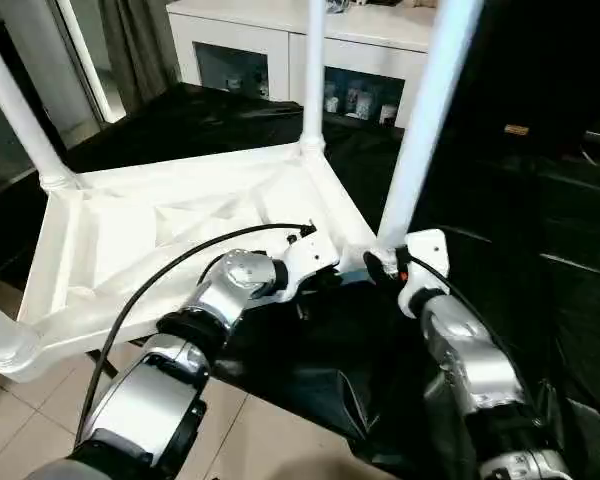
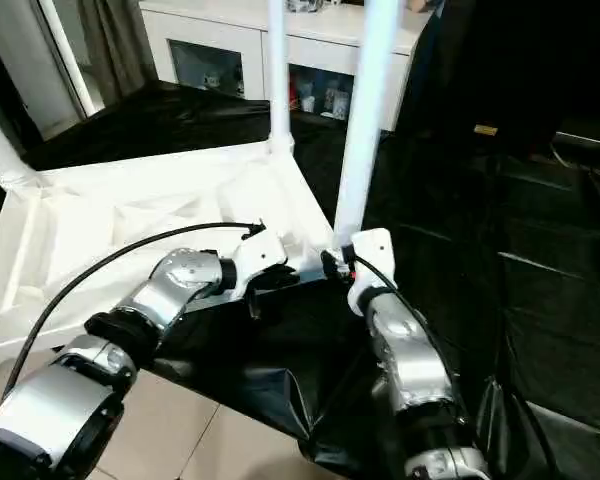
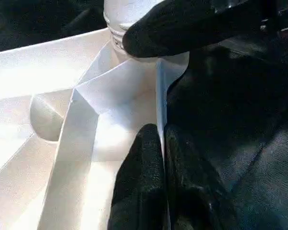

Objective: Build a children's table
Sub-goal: Rotate leg to tighten

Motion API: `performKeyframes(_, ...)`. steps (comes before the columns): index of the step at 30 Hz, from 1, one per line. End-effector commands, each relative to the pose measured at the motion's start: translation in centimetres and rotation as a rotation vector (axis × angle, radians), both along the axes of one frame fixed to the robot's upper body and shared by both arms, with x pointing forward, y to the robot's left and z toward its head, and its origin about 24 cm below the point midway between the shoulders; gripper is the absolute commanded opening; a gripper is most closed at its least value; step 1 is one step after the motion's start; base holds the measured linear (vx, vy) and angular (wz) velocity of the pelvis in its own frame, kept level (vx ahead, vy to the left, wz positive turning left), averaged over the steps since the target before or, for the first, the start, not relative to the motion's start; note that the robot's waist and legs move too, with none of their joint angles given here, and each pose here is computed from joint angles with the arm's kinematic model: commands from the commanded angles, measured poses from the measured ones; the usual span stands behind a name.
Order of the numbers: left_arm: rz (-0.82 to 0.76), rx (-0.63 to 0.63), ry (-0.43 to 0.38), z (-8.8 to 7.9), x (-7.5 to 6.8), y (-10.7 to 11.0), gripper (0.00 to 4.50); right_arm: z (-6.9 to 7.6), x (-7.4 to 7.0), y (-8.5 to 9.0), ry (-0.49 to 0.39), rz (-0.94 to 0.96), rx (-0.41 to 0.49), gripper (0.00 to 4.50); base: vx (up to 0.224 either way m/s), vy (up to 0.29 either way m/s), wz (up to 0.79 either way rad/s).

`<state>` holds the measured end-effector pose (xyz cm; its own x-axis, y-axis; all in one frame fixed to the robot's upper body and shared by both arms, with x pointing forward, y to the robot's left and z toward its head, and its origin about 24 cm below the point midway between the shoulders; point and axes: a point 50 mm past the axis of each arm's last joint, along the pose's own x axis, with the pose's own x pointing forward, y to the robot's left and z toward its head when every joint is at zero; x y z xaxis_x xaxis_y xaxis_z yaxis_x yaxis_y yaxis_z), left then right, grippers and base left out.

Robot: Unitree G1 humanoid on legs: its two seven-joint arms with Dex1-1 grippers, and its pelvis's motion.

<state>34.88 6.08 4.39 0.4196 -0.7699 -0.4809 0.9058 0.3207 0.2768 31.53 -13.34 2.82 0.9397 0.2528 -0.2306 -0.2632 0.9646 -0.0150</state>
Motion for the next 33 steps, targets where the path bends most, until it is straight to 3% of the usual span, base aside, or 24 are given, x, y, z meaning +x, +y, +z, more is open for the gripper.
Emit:
performKeyframes(1,0.034,0.013,0.005,-0.8,-0.2,0.2,0.00,-0.7,-0.4,1.0,0.033,0.049,0.032,3.09,0.000,0.000,0.00)
performKeyframes(3,0.013,0.009,0.015,-0.8,-0.2,0.7,0.00,-0.1,-0.3,0.6,0.009,0.075,0.066,3.44,0.000,0.000,0.00)
performKeyframes(8,-0.100,-0.010,0.051,-0.7,-0.9,1.6,0.00,0.8,-1.0,-1.1,0.005,0.231,0.019,3.86,0.000,0.000,0.00)
performKeyframes(10,-0.178,0.026,0.046,-0.8,-1.3,2.5,0.00,1.2,-1.9,-2.1,0.010,0.369,-0.031,3.86,0.000,0.000,0.00)
performKeyframes(15,-0.295,-0.099,0.127,0.3,-2.0,3.7,0.00,2.3,-3.9,-4.3,0.034,0.601,-0.085,3.86,0.000,0.000,0.00)
performKeyframes(21,-0.384,-0.112,0.179,0.9,-2.6,4.7,0.00,2.8,-4.6,-4.4,0.057,0.702,-0.087,3.86,0.000,0.000,0.00)
performKeyframes(28,-0.394,-0.115,0.177,1.1,-2.7,5.2,0.00,2.7,-4.7,-4.1,0.073,0.742,-0.080,3.86,0.000,0.000,0.00)
performKeyframes(31,-0.393,-0.112,0.185,1.0,-2.9,5.4,0.00,2.5,-4.7,-3.8,0.076,0.757,-0.068,3.48,0.000,0.000,0.00)
performKeyframes(33,-0.392,-0.112,0.187,1.0,-2.9,5.4,0.00,2.4,-4.8,-3.6,0.079,0.762,-0.064,3.48,0.000,0.000,0.00)
